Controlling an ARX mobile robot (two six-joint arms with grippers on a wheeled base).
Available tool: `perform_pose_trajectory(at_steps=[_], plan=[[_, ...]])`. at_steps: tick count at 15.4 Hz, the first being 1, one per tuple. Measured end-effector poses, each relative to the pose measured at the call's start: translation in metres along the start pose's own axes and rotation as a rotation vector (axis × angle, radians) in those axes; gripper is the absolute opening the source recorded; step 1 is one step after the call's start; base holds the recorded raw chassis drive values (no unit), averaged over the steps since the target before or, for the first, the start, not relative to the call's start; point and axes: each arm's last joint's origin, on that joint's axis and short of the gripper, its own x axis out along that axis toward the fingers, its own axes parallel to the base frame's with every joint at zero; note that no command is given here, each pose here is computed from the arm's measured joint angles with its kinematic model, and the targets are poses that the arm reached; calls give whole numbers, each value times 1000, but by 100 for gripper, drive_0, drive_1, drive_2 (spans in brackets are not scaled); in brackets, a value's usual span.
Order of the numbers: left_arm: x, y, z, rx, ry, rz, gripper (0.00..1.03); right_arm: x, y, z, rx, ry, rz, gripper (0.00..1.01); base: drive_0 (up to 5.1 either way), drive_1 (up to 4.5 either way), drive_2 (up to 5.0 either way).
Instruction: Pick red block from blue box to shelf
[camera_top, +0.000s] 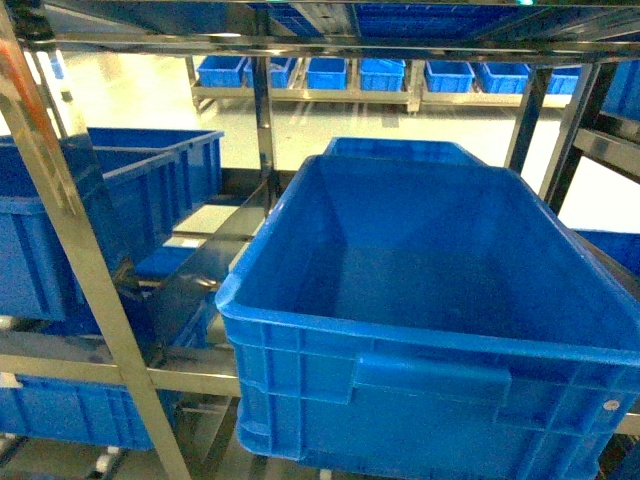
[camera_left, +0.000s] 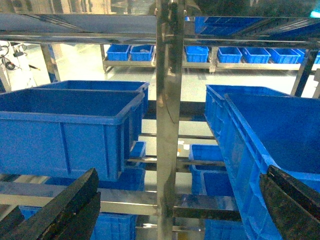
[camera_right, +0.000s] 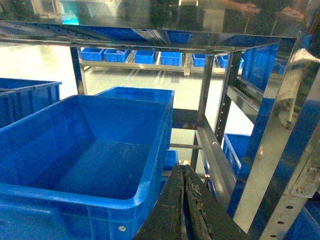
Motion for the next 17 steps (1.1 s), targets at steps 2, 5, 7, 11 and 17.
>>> perform_pose_trajectory(at_steps=[2,5,7,11,17], plan=[[0,0,0,0,0,0,98,-2,0,0,0,1,0,2,0,0,0],[0,0,0,0,0,0,98,-13,0,-1,1,-13,1,2,0,0,0],[0,0,0,0,-1,0,98,-13,0,-3,1,7,0,2,0,0,0],[0,0,0,0,0,0,98,-13,0,-3,1,10,0,2,0,0,0],[0,0,0,0,0,0,98,-13,0,-3,0,10,0,32,0,0,0]])
